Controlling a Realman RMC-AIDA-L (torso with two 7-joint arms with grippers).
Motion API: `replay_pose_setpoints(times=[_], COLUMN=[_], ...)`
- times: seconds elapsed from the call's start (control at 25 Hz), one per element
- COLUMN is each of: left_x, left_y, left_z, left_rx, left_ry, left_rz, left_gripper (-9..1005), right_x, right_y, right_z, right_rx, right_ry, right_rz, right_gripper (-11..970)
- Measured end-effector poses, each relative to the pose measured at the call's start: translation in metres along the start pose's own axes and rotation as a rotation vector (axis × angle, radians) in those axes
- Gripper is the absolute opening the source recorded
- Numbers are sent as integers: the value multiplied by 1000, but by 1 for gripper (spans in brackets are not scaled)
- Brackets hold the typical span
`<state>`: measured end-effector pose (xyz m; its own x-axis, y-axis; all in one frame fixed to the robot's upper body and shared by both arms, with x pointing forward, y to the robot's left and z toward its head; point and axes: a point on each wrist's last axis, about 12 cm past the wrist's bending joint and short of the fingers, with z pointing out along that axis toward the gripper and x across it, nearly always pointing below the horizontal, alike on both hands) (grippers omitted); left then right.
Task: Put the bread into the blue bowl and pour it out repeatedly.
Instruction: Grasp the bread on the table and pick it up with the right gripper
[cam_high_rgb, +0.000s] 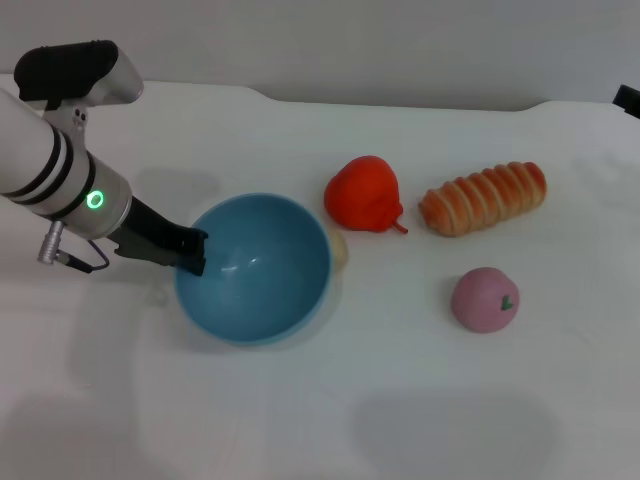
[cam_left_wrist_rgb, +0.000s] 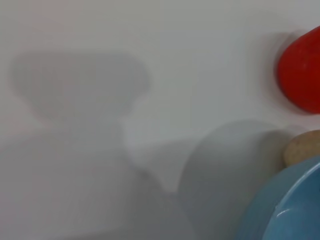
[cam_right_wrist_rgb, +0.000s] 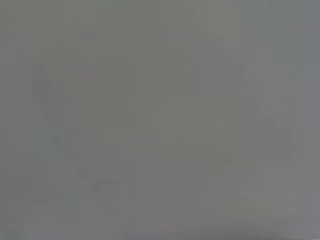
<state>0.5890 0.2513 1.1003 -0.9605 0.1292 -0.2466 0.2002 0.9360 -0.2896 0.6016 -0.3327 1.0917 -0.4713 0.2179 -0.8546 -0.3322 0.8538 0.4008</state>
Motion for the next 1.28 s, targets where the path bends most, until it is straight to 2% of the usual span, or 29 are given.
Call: replay_pose_setpoints(times=[0.16, 0.32, 0.48, 0.56, 0.6, 0.64, 0.72, 0.76, 0.88, 1.0, 1.12, 1.28], left_x=[5, 9, 10, 11, 11, 11, 12, 12, 12, 12, 11, 10], left_y=[4, 6, 4, 2, 2, 2, 1, 1, 1, 1, 0, -1], left_z=[-1, -7, -13, -14, -14, -14, -14, -14, -14, -14, -14, -14], left_rx=[-15, -54, -58, -57, -57, -57, -56, -56, -56, -56, -56, -56], left_ry=[31, 83, 103, 121, 124, 124, 132, 132, 132, 133, 134, 132], left_rz=[0, 26, 50, 62, 63, 63, 66, 66, 67, 69, 74, 76], left_gripper=[-2, -2, -2, -2, -2, -2, -2, -2, -1, -1, -1, -1], right_x=[-30, -56, -73, -81, -82, -82, -80, -80, -76, -70, -59, -40], right_y=[12, 27, 40, 47, 49, 49, 56, 56, 69, 83, 91, 98], right_z=[-2, 2, 12, 17, 19, 19, 24, 24, 32, 40, 47, 60], right_rx=[-67, -74, -72, -83, -93, -93, -134, -134, -185, -229, -237, -189], right_ry=[148, 352, 424, 448, 455, 455, 476, 476, 506, 601, 707, 779], right_rz=[-72, -223, -363, -482, -530, -530, -675, -675, -778, -865, -958, -1112], right_gripper=[548, 547, 546, 546, 546, 546, 545, 545, 545, 544, 543, 543])
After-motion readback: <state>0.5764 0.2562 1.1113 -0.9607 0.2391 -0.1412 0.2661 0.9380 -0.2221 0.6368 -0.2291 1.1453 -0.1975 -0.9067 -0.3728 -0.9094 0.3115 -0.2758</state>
